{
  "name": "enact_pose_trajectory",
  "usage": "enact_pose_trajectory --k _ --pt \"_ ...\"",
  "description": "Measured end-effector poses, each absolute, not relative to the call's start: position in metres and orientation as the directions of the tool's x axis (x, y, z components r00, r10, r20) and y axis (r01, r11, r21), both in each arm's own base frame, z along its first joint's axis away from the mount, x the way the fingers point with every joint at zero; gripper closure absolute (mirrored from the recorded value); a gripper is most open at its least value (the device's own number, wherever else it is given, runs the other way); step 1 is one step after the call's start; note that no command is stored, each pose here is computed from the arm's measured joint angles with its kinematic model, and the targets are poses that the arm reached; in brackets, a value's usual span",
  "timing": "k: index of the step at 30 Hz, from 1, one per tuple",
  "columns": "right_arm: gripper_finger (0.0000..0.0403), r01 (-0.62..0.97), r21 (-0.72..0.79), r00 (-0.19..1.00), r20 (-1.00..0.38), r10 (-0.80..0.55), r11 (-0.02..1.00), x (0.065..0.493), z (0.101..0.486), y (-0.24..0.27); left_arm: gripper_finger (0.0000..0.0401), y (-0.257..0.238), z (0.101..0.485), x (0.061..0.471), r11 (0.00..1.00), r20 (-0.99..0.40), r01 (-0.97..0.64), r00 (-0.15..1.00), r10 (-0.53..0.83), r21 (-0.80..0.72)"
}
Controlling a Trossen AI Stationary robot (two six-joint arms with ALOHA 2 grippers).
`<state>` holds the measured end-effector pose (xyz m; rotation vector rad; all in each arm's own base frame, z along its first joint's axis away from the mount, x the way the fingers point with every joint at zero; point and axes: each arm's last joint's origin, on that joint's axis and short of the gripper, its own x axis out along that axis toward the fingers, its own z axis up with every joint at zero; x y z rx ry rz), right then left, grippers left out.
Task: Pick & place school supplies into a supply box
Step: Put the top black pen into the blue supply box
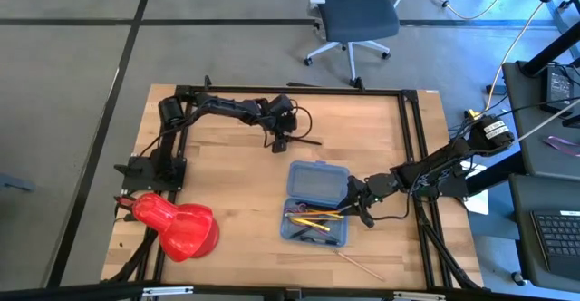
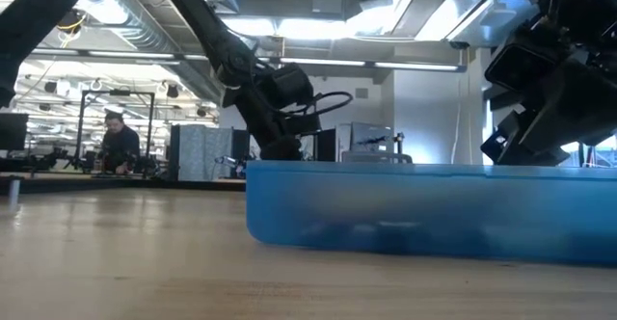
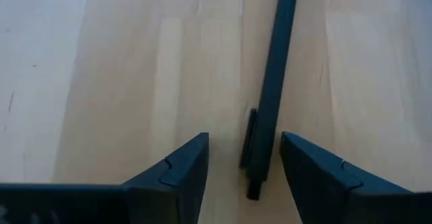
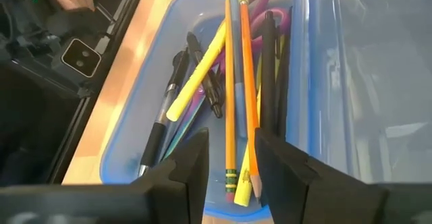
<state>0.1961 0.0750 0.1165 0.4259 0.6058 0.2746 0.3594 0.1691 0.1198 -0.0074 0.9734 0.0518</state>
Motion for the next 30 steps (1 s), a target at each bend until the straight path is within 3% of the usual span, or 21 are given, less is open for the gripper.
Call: enact_pose_trajectory --k 5,17,30 --pt "0.0279 -0.119 0.461 0.785 -0.499 0.368 0.879 0.196 0.116 0.075 0.0249 0.169 0.119 0.360 0.998 -0.830 -0.052 0.555 0.052 0.028" --pt "0.0279 -0.141 0.441 0.790 -0.490 0.369 0.886 0.196 0.117 0.075 0.0366 0.168 0.118 0.359 0.998 -0.837 -0.054 0.544 0.054 0.030" --pt "0.0279 -0.168 0.465 0.782 -0.475 0.405 0.869 0.196 0.119 0.076 0.0370 0.163 0.144 0.353 0.993 -0.826 -0.102 0.554 0.101 0.054"
